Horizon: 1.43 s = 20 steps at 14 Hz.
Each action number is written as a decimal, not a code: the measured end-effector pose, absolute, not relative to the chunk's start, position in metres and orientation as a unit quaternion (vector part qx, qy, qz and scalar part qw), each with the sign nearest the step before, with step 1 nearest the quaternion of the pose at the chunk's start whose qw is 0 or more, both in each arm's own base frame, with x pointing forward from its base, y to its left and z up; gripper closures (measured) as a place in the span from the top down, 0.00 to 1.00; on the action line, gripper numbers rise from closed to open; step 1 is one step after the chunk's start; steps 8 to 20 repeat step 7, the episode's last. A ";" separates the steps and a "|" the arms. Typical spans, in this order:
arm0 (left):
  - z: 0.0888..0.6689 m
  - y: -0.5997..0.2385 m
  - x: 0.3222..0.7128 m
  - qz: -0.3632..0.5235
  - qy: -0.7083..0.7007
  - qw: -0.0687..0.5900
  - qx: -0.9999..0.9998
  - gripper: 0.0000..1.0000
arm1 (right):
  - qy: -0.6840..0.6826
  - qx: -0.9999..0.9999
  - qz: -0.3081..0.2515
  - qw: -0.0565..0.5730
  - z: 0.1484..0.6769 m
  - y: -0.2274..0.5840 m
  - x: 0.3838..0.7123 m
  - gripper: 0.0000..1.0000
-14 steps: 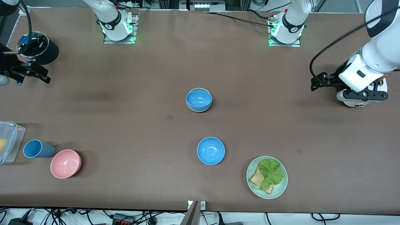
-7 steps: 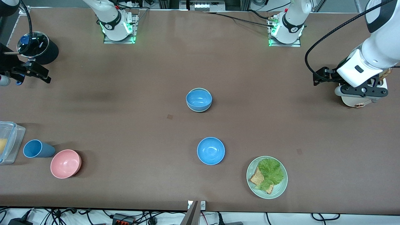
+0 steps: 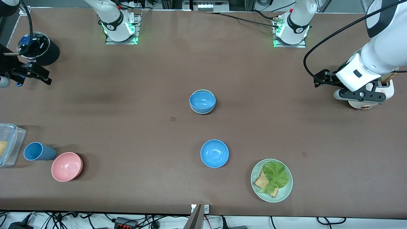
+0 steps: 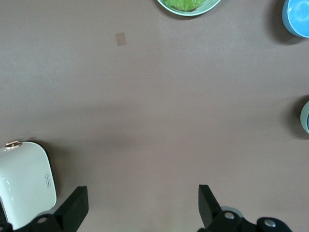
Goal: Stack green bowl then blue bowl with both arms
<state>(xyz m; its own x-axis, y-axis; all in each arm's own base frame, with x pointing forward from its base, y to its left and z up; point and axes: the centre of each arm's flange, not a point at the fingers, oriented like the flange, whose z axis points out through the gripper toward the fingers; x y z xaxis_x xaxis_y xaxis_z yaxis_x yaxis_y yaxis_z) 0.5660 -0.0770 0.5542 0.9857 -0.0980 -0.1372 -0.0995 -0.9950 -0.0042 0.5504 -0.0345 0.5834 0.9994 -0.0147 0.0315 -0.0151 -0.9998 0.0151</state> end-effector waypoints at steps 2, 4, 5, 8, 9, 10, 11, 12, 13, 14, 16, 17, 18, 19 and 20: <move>0.555 -0.077 0.567 0.068 0.038 0.006 -0.997 1.00 | -0.007 1.000 0.016 0.008 0.583 -0.035 0.551 1.00; 0.554 -0.077 0.567 0.069 0.003 0.006 -0.998 1.00 | -0.007 1.000 0.018 0.008 0.585 -0.035 0.553 1.00; 0.553 -0.078 0.568 0.070 -0.006 0.005 -0.998 1.00 | -0.007 1.000 0.019 0.008 0.586 -0.035 0.553 1.00; 0.553 -0.078 0.568 0.071 -0.013 0.003 -0.997 1.00 | -0.007 1.000 0.020 0.008 0.587 -0.035 0.554 1.00; 0.553 -0.078 0.568 0.071 -0.013 0.003 -0.997 1.00 | -0.007 1.000 0.020 0.008 0.587 -0.035 0.554 1.00; 0.553 -0.078 0.568 0.071 -0.013 0.003 -0.997 1.00 | -0.007 1.000 0.020 0.008 0.587 -0.035 0.554 1.00; 0.553 -0.078 0.568 0.071 -0.013 0.003 -0.997 1.00 | -0.007 1.000 0.020 0.008 0.587 -0.035 0.554 1.00; 0.553 -0.078 0.568 0.071 -0.013 0.003 -0.997 1.00 | -0.007 1.000 0.020 0.008 0.587 -0.035 0.554 1.00; 0.553 -0.078 0.568 0.071 -0.013 0.003 -0.997 1.00 | -0.007 1.000 0.020 0.008 0.587 -0.035 0.554 1.00; 0.553 -0.078 0.568 0.071 -0.013 0.003 -0.997 1.00 | -0.007 1.000 0.020 0.008 0.587 -0.035 0.554 1.00; 0.553 -0.078 0.568 0.071 -0.013 0.003 -0.997 1.00 | -0.007 1.000 0.020 0.008 0.587 -0.035 0.554 1.00; 0.553 -0.078 0.568 0.071 -0.013 0.003 -0.997 1.00 | -0.007 1.000 0.020 0.008 0.587 -0.035 0.554 1.00; 0.553 -0.078 0.568 0.071 -0.013 0.003 -0.997 1.00 | -0.007 1.000 0.020 0.008 0.587 -0.035 0.554 1.00; 0.553 -0.078 0.568 0.071 -0.013 0.003 -0.997 1.00 | -0.007 1.000 0.020 0.008 0.587 -0.035 0.554 1.00; 0.553 -0.078 0.568 0.071 -0.013 0.003 -0.997 1.00 | -0.007 1.000 0.020 0.008 0.587 -0.035 0.554 1.00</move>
